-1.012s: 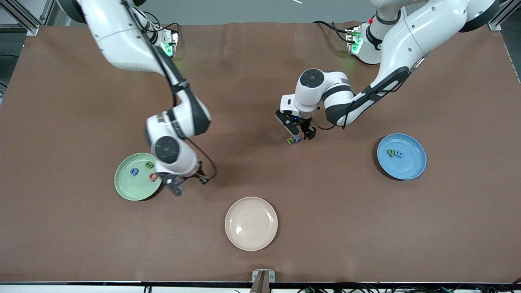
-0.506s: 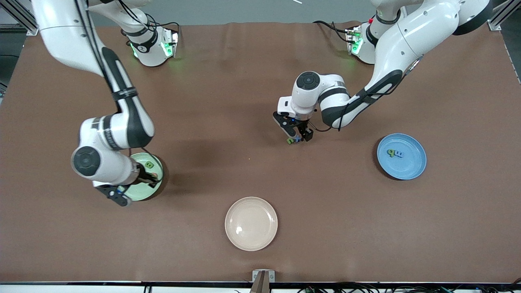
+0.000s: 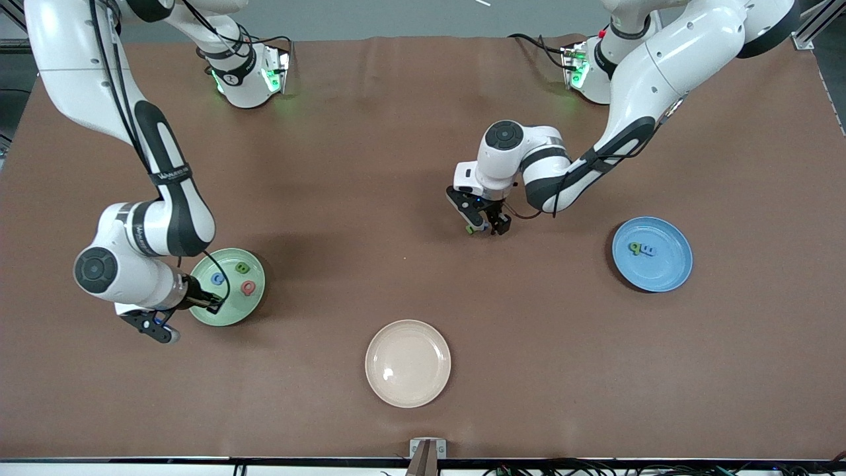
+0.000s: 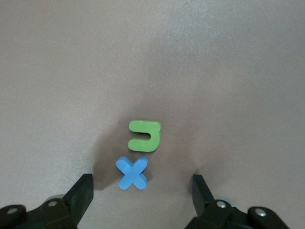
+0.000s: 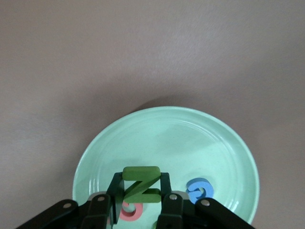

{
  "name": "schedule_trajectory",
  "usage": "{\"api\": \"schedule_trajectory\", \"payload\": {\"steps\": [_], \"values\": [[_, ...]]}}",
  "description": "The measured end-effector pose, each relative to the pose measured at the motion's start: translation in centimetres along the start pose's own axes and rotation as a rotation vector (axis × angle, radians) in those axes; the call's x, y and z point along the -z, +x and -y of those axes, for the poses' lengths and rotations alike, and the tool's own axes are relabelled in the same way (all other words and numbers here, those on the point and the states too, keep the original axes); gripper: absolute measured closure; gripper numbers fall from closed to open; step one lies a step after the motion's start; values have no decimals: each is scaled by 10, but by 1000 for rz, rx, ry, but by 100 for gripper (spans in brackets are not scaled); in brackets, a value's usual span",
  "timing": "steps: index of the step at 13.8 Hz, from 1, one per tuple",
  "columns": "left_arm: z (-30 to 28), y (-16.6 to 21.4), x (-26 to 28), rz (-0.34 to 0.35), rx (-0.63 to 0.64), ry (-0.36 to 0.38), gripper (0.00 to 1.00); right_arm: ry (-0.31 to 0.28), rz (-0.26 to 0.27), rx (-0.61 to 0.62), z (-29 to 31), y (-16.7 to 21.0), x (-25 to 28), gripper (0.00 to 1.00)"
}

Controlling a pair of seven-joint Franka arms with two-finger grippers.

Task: Sort upper and lower case letters into plates
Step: 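Carry N with the right gripper while the left gripper grasps blue x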

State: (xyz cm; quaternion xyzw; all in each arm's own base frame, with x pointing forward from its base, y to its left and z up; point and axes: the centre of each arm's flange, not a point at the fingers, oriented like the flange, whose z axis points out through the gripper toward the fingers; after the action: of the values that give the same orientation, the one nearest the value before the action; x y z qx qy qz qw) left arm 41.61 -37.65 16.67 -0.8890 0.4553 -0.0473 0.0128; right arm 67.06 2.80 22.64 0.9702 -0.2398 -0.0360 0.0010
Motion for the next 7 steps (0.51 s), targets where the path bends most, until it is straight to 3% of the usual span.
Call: {"api": "schedule_trajectory", "payload": {"steps": [5,7], "values": [[-4,4,-4,1,-7,0,15,-7,9,-4,-4,0,-26,65],[-3,6,-3,-3,-6,3,26,-6,5,-3,-9,-3,-34,65]]}}
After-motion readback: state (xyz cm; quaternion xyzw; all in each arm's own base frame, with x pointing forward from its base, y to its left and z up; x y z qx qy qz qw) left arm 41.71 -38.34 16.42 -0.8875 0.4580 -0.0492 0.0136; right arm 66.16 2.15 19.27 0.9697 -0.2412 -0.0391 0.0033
